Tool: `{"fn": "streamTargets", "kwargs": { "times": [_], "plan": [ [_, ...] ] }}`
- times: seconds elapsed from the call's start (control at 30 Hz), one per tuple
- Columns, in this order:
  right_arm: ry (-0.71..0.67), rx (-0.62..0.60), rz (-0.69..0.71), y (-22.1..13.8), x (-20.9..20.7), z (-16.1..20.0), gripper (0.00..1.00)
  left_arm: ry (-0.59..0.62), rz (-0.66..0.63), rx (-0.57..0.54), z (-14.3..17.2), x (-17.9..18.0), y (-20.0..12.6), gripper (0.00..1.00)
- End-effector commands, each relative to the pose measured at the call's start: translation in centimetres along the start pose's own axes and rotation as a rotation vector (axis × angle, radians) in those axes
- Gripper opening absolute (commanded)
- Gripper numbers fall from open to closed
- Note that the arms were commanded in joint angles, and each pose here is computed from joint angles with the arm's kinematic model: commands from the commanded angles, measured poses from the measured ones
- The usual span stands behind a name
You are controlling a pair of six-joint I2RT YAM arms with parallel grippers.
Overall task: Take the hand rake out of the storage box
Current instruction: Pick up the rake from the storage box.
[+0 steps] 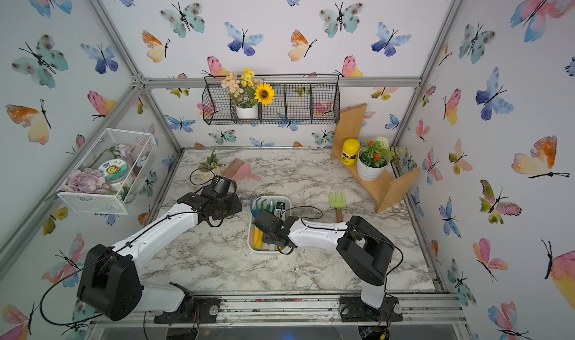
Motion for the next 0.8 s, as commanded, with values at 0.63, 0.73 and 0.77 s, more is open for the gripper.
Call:
{"fn": "streamTargets", "kwargs": {
  "times": [0.63, 0.73, 0.77],
  "plan": [
    [-0.146, -0.097, -0.025, -7.0, -4.3, -7.5, 0.1, 0.024, -0.018, -0.026, -0.8, 0.2, -1.2, 0.54],
    [-0.193, -0.094, 0.047, -6.7, -7.5, -9.2, 0.1, 0.027, -0.026, -0.035, -0.8, 0.4, -1.5, 0.54],
    [-0.202, -0.078, 0.064, -6.5, -8.6, -9.7, 0.1, 0.027, -0.027, -0.039, -0.9, 0.4, -1.6, 0.54]
  ]
}}
Point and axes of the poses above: each gripper's point midway between its finger pads, its own y axis out along the fingers, its own x axis along the line the jaws close on, z = x × y, the point moved 4 cm from there along -y, back along the fingers, and after that the axes turned 8 degrees about y, right-handed, at the moved point
